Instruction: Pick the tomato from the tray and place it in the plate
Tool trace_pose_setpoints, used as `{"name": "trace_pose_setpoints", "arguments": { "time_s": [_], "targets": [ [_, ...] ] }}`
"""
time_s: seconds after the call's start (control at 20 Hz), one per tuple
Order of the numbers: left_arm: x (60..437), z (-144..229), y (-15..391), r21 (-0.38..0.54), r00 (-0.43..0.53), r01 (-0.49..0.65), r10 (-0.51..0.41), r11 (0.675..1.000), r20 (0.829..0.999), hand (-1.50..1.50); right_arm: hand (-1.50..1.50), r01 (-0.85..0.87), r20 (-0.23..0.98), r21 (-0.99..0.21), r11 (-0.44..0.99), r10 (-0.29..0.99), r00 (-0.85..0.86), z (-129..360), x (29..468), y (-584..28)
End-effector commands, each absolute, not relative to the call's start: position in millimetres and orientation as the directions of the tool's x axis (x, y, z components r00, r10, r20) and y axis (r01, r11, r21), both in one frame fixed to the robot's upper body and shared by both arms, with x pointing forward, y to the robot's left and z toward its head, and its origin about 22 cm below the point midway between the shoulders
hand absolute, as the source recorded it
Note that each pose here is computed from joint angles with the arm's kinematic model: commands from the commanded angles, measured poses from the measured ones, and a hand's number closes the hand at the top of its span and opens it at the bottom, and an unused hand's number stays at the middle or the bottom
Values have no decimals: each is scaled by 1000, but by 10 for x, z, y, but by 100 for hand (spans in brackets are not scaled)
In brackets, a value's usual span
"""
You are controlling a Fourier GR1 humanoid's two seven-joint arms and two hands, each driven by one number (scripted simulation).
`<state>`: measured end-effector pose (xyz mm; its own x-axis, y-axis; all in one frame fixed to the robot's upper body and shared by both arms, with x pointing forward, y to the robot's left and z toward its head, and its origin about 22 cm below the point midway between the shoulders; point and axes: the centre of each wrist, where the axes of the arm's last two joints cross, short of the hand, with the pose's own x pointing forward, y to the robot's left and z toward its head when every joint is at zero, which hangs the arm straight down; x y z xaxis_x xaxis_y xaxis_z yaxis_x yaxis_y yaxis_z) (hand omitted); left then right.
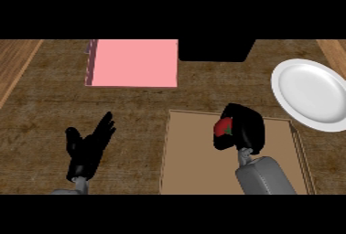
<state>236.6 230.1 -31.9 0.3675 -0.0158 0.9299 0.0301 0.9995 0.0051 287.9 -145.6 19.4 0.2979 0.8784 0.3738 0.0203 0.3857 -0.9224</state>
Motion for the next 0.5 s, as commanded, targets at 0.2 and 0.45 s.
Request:
{"name": "trace_pose_setpoints", "arguments": {
  "time_s": [0.2,0.45],
  "targets": [
    [2412,-321,2294,-2,353,85,-28,996,935,0,150,443,469,-855,269,764,443,685,3591,-1052],
    [2568,-217,2281,31,342,57,-48,998,938,0,150,611,565,-759,226,695,445,822,3800,-933]
  ]
}}
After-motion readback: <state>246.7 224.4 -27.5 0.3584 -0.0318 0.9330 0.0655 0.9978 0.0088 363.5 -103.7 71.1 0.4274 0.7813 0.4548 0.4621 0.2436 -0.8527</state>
